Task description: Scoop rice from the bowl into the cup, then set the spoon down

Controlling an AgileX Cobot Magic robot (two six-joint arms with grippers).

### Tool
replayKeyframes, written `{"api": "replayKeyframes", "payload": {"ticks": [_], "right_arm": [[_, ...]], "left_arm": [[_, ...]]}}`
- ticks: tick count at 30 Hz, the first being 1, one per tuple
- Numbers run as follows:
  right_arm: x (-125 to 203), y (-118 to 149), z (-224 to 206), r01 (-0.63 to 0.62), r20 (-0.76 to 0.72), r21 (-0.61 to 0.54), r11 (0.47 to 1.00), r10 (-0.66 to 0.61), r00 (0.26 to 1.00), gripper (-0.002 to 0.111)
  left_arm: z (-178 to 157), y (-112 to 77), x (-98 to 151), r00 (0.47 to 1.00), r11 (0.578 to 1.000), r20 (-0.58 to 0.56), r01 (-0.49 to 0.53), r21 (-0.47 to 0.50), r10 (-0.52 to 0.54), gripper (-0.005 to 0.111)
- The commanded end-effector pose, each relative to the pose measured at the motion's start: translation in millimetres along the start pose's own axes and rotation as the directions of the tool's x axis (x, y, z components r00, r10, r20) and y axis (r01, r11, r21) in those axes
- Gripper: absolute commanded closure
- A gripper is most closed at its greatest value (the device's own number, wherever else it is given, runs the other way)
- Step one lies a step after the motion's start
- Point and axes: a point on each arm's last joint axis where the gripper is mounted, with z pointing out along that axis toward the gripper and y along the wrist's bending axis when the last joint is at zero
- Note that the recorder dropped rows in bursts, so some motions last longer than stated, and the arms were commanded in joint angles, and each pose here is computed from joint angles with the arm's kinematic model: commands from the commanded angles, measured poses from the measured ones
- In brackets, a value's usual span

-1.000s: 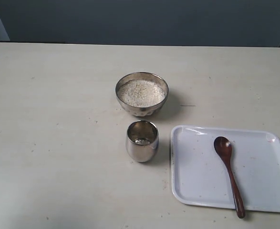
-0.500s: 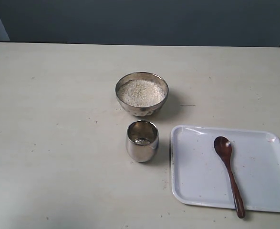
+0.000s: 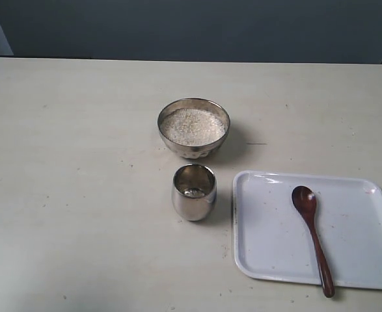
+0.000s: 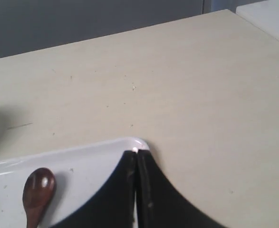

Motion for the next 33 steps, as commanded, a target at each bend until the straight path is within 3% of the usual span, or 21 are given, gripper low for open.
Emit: {"api": "replayKeyframes", "payload": {"ticks": [1,14,21,33], "right_arm": [[-3.6,2.1,-0.2,0.064,0.052,-0.02,0.998,-0.063,0.997,0.108],[-3.8,2.9,-0.2,0.064,0.054,-0.029,0.998,-0.063,0.997,0.108],[-3.5,4.9,-0.3,-0.001,0.05,-0.054,0.999,0.004,0.999,0.108],[-5.7,4.4,-7.3,0.038,0.135,-0.052,0.998,-0.03,0.99,0.108]], "left_arm": [[-0.7,-0.1,-1.7,1.0,1.0,0.01,0.002,0.004,-0.002,0.106],[-0.7,-0.1,-1.7,1.0,1.0,0.01,0.002,0.004,-0.002,0.106],[-0.7,-0.1,-1.7,1.0,1.0,0.01,0.002,0.004,-0.002,0.106],[-0.7,-0.1,-1.7,1.0,1.0,0.01,0.002,0.004,-0.002,0.106]]}}
